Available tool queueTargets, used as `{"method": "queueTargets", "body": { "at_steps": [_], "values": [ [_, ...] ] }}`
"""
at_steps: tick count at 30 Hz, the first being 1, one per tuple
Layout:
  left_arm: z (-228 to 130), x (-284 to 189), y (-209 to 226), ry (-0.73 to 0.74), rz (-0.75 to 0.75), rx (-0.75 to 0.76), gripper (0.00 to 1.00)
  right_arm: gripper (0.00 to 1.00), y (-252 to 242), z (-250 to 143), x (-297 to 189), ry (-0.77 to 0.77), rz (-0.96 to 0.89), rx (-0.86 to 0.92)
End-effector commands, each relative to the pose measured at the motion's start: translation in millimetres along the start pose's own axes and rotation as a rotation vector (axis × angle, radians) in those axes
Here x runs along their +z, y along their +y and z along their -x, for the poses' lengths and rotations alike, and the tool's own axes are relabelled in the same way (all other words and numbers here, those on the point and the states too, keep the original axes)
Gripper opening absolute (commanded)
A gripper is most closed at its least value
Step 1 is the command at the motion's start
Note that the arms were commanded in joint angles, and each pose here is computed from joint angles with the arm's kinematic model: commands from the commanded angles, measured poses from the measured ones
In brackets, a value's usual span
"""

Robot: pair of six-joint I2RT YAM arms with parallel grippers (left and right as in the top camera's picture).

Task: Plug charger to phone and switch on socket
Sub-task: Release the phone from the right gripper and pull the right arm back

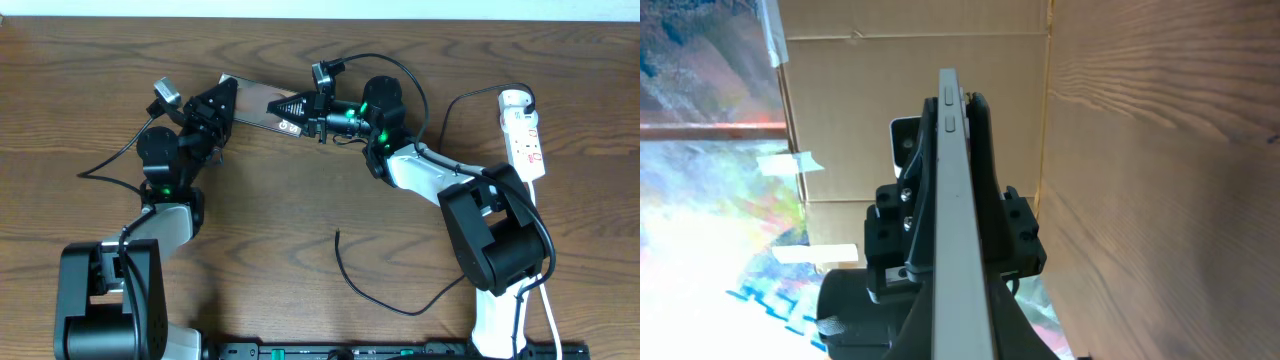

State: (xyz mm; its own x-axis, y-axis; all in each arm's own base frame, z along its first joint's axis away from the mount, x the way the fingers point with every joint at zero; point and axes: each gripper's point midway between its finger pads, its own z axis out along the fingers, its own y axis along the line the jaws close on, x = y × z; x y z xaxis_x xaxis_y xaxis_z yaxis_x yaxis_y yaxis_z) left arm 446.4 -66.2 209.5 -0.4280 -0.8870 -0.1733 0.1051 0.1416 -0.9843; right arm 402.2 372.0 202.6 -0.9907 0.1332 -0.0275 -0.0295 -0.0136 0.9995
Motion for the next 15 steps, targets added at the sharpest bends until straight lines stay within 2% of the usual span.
{"method": "queueTargets", "body": {
  "at_steps": [1, 11, 13, 15],
  "values": [
    [-12.2, 3.2, -18.9, 0.060, -0.059, 0.050, 0.08, 0.01, -3.6, -6.5, 6.0, 0.014, -0.010, -0.025],
    [-12.2, 3.2, -19.0, 0.060, -0.059, 0.050, 0.08, 0.01, -3.6, -6.6, 6.0, 0.014, -0.010, -0.032],
    [-12.2, 3.2, -18.9, 0.060, -0.059, 0.050, 0.07, 0.21, -3.5, -6.6, 6.0, 0.014, -0.009, -0.034],
    [-12.2, 3.2, -18.9, 0.060, -0.059, 0.051, 0.07, 0.48, -3.4, -7.0, 5.0, 0.021, -0.009, -0.046]
  ]
}}
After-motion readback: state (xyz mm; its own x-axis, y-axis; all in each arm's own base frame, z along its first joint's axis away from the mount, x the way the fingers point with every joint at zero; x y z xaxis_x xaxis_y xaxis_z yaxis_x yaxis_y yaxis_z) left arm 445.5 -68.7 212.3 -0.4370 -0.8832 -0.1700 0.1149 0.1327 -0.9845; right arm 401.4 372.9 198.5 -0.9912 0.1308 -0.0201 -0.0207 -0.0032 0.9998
